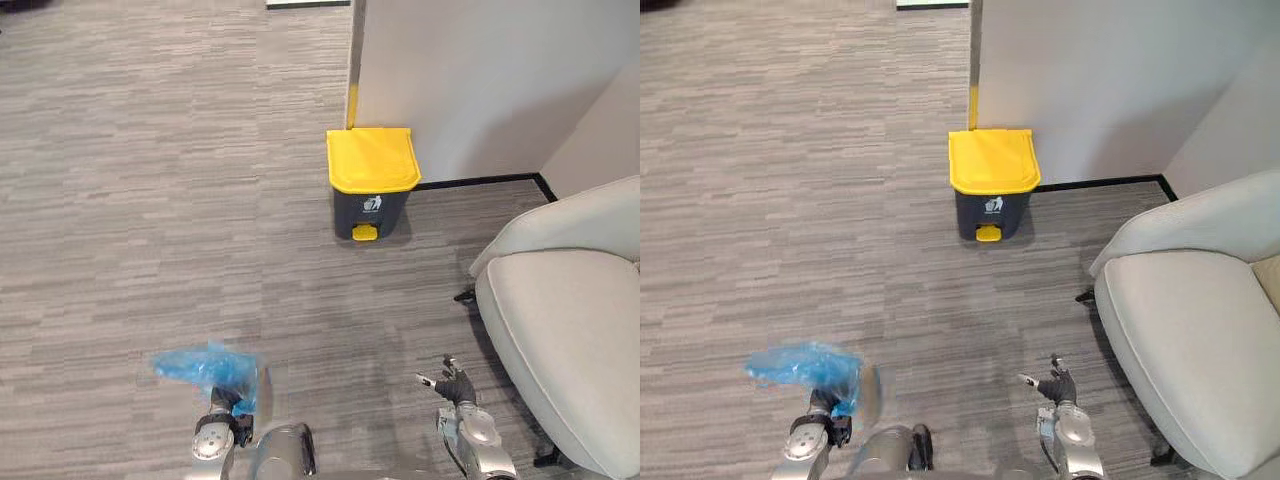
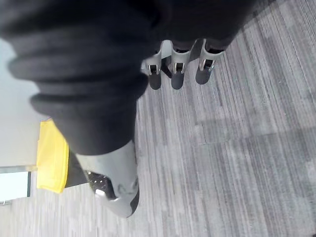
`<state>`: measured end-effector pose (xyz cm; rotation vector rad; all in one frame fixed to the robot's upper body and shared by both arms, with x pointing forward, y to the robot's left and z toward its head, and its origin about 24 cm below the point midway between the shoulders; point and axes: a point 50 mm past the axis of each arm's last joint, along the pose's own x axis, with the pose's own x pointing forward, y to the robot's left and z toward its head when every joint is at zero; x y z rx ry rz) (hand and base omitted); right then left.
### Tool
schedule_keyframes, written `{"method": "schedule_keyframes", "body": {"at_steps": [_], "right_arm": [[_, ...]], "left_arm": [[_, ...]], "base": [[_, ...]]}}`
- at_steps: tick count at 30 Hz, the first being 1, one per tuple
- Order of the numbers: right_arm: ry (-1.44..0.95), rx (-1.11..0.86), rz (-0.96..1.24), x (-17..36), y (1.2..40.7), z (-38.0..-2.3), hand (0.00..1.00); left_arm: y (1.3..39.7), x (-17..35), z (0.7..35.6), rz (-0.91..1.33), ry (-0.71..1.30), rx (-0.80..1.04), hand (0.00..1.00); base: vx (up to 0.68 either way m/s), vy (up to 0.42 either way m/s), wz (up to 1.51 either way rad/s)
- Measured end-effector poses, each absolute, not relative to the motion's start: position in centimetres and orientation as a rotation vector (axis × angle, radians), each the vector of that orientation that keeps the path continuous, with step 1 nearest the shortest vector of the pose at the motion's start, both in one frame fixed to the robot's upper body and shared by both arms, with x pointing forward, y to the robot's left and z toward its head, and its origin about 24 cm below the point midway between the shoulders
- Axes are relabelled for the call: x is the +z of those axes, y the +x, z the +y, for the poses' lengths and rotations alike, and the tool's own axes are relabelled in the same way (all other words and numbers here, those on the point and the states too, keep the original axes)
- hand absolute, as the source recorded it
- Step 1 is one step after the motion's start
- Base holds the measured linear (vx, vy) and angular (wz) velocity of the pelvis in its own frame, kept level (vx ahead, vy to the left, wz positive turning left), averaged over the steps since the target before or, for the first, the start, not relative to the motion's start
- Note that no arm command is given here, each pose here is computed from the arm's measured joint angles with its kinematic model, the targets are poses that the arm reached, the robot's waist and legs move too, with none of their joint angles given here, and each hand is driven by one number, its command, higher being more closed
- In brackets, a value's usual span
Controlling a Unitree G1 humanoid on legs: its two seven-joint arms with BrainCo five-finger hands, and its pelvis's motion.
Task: Gather rubbish on tea table into small bin, then transfer packed bag to large trash can.
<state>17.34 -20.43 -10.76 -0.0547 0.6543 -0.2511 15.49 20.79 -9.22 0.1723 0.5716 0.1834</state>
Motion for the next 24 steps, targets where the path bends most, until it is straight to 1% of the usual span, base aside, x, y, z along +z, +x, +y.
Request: {"method": "schedule_keyframes", "body": {"at_steps": [3, 8, 9, 11, 13, 14, 17, 21, 24], "right_arm": [[-0.062, -0.247, 0.698, -11.5, 16.5, -20.3, 0.0], [-0.074, -0.235, 0.7, -11.5, 16.5, -20.3, 0.0], [-0.079, -0.239, 0.728, -11.9, 15.8, -20.5, 0.0], [-0.11, -0.257, 0.746, -12.0, 15.7, -21.8, 0.0], [-0.112, -0.259, 0.737, -11.8, 16.0, -21.9, 0.0], [-0.113, -0.269, 0.752, -12.0, 15.4, -22.2, 0.0], [-0.091, -0.266, 0.727, -11.7, 14.9, -21.3, 0.0], [-0.08, -0.265, 0.697, -11.3, 15.7, -21.1, 0.0], [-0.071, -0.286, 0.714, -11.6, 15.6, -21.3, 0.0]], "left_arm": [[15.4, -9.1, 21.2, 0.571, 0.192, 0.181, 1.0], [16.2, -8.6, 21.6, 0.54, 0.206, 0.195, 1.0], [16.0, -8.8, 21.9, 0.555, 0.206, 0.197, 1.0], [16.2, -9.3, 21.2, 0.575, 0.182, 0.193, 1.0], [16.5, -9.2, 21.0, 0.566, 0.177, 0.189, 1.0], [17.2, -9.0, 20.5, 0.547, 0.159, 0.186, 1.0], [17.5, -8.4, 19.3, 0.508, 0.118, 0.179, 1.0], [16.8, -8.6, 19.2, 0.518, 0.105, 0.171, 1.0], [16.4, -8.9, 19.3, 0.536, 0.105, 0.177, 1.0]], "base": [[0.37, -0.016, -0.09], [0.41, -0.142, 0.09], [0.48, -0.205, 0.38], [0.5, -0.204, -0.04], [0.47, -0.223, 0.09], [0.48, -0.251, 0.39], [0.31, -0.138, 0.0], [0.26, 0.021, -0.3], [0.32, 0.189, -0.4]]}}
